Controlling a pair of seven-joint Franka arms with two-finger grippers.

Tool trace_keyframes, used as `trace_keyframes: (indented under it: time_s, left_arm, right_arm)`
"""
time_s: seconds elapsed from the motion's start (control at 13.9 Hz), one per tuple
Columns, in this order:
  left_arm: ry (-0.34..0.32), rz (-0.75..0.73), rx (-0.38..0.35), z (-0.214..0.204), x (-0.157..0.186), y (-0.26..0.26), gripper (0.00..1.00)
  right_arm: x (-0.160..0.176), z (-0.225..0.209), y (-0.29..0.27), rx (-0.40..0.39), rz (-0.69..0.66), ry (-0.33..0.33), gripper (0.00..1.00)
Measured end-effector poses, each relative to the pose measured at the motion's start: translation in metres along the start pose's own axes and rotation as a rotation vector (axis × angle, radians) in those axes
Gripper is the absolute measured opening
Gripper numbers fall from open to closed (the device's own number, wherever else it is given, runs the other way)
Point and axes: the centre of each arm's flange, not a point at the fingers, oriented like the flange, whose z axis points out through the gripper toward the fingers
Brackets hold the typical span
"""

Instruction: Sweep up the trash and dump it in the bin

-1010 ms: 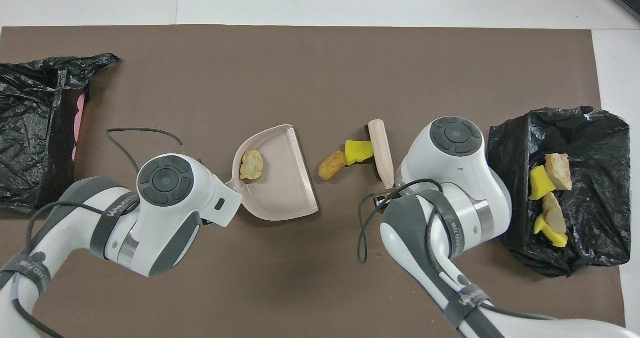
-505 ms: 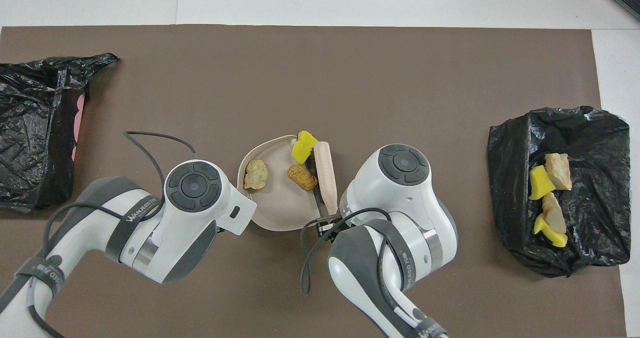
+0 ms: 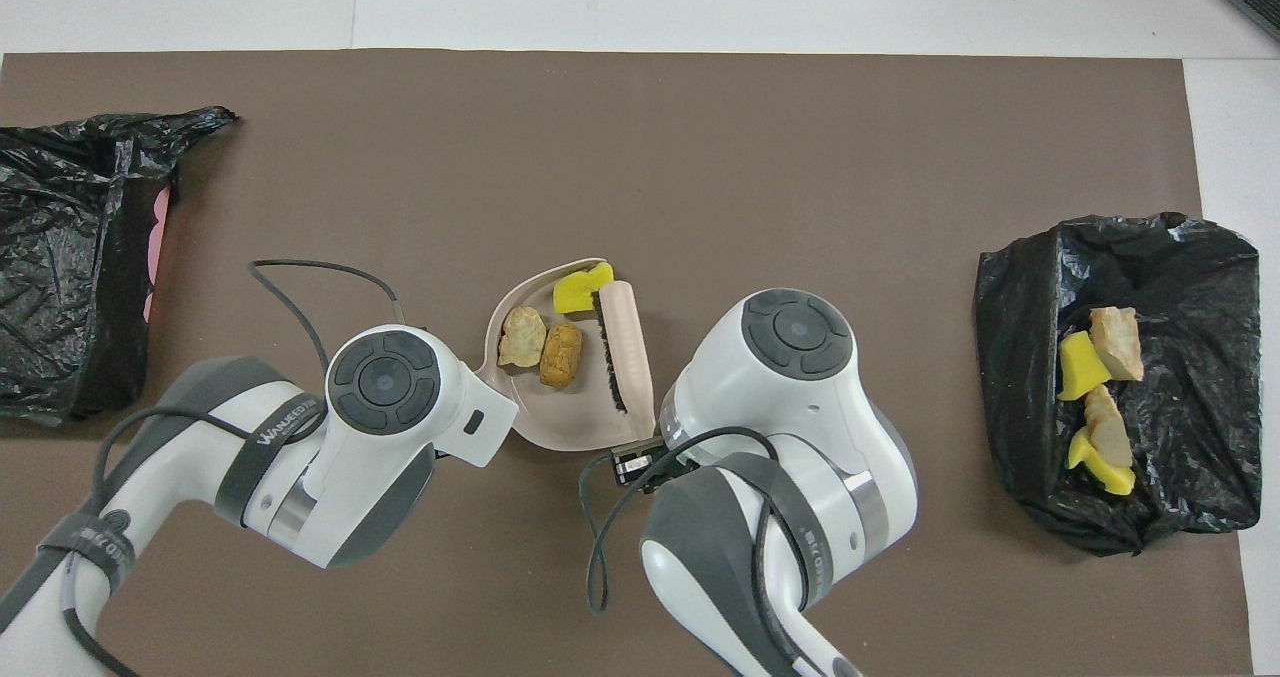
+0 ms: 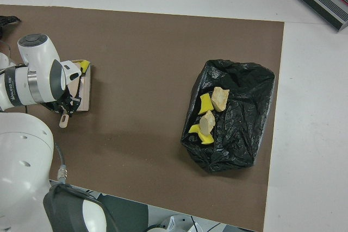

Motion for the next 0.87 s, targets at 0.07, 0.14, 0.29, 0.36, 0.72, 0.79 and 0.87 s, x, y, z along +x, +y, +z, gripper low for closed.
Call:
trace_keyframes:
  time_s: [0.07,0.14,0.29,0.36,0.72,0.79,0.87]
  left_arm:
    - [0.002,-0.001,0.002,0.000,0.000,0.000,0.31]
    - [0.006,-0.002,0.005,0.000,0.000,-0.001,0.31]
    - [0.012,-0.007,0.010,0.001,-0.003,-0.005,0.31]
    - [0.013,-0.009,0.010,0.001,-0.005,-0.007,0.31]
    - [0.015,-0.021,-0.012,0.006,-0.040,-0.051,0.31]
    - [0.008,-0.019,-0.031,0.005,-0.045,-0.065,0.31]
    - [0.000,-0.010,-0.050,0.000,-0.050,-0.079,0.31]
  right_arm:
    - [0.001,-0.013,0.004,-0.002,0.003,-0.008,0.26]
    - [0.001,-0.027,0.009,-0.012,0.007,-0.015,0.26]
    - [0.001,-0.050,0.019,-0.017,0.049,-0.018,0.26]
    - [-0.002,-0.055,0.020,-0.019,0.083,-0.017,0.26]
    - [-0.031,-0.036,-0.013,-0.126,0.208,0.001,0.26]
    - [-0.041,-0.029,-0.020,-0.132,0.214,0.014,0.26]
    - [-0.050,-0.022,-0.027,-0.135,0.208,0.025,0.26]
